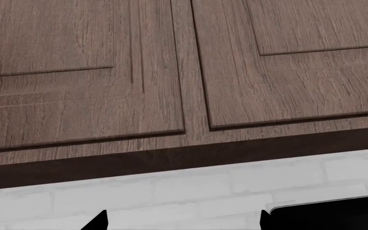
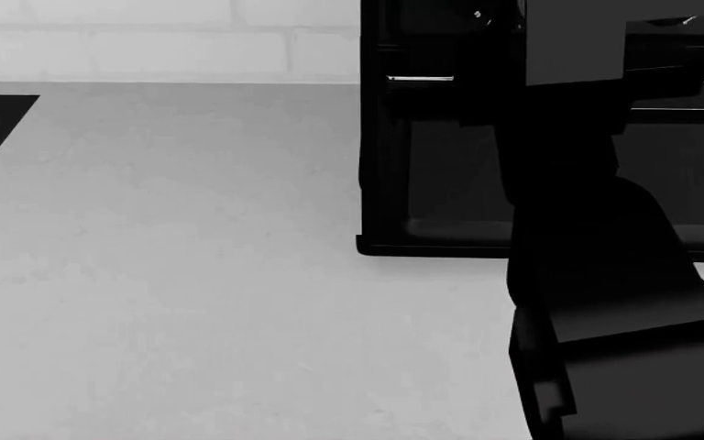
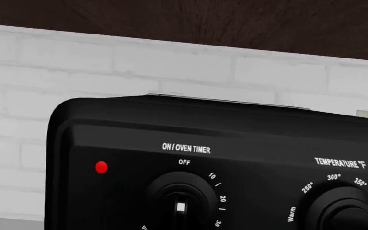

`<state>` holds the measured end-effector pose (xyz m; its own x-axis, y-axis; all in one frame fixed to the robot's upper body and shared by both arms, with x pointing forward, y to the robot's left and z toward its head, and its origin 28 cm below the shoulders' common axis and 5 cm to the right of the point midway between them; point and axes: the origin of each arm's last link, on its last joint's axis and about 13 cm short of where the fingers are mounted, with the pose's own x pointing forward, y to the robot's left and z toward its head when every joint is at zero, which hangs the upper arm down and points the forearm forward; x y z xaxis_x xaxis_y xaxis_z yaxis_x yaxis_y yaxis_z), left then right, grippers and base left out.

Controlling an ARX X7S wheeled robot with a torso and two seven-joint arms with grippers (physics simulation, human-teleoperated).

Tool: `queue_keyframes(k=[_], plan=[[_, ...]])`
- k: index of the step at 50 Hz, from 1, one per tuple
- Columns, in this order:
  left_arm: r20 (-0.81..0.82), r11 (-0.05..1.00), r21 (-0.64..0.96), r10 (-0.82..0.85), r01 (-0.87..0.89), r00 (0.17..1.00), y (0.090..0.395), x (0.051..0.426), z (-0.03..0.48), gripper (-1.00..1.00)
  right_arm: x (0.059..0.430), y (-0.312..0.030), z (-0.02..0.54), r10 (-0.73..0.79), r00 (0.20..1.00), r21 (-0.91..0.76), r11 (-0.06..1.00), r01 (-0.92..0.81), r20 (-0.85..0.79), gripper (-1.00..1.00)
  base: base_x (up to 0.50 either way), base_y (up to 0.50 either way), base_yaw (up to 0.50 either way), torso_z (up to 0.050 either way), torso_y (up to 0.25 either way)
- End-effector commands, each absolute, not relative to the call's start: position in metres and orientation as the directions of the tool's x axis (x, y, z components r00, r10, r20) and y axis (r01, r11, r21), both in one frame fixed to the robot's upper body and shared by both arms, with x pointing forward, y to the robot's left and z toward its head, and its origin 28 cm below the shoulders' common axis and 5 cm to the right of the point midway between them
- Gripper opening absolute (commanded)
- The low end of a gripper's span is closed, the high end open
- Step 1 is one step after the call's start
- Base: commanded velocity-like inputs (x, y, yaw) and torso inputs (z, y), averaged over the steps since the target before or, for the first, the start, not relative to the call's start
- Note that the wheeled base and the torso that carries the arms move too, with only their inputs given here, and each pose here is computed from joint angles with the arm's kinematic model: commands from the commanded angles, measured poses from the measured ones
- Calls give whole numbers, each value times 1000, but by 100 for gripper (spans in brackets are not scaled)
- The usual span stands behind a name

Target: Turn on the toaster oven by setting the timer.

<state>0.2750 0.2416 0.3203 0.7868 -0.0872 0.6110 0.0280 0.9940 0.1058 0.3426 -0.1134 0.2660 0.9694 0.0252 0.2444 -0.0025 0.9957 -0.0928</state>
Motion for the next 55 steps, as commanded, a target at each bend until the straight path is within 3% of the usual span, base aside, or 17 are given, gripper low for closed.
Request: queue_keyframes(k=[1,55], plan=[[610,994,107,-88,28,788,241,274,320,100,343,-114,277,-15,959,17,1000,10,283,-100,16,0,4,0,0],[614,994,103,-82,23,785,244,272,321,100,342,-121,283,-173,949,478,878,28,262,-100,9,-1,2,2,0]])
